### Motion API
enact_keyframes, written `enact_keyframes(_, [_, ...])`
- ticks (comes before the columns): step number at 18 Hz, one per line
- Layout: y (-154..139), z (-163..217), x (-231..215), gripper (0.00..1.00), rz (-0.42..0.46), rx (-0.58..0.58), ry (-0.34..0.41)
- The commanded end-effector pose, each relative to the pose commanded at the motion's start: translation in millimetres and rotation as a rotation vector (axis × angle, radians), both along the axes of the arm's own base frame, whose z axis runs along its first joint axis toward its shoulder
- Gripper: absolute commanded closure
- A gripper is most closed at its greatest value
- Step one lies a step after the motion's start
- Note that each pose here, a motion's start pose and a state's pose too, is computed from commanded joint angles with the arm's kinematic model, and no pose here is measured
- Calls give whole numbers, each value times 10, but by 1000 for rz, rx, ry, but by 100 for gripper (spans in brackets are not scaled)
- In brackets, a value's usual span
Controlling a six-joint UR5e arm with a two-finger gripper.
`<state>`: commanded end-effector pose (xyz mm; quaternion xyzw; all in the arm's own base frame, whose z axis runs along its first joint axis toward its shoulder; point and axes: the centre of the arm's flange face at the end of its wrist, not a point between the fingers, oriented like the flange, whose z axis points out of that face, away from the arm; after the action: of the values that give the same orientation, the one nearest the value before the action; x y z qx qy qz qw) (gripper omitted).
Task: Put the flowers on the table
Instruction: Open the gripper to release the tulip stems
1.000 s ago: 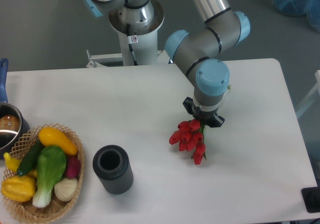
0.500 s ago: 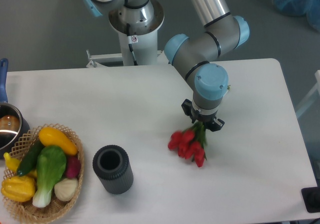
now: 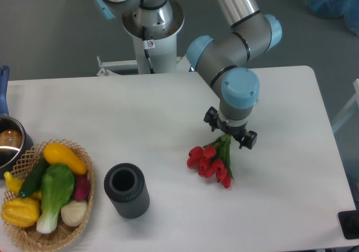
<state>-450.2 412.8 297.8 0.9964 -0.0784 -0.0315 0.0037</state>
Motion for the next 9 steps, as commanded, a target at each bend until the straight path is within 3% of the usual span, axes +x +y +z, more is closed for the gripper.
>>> enact_keyframes(5, [129,541,-28,0,116,107,72])
enact_keyframes(9, [260,1079,-40,0,109,274,109])
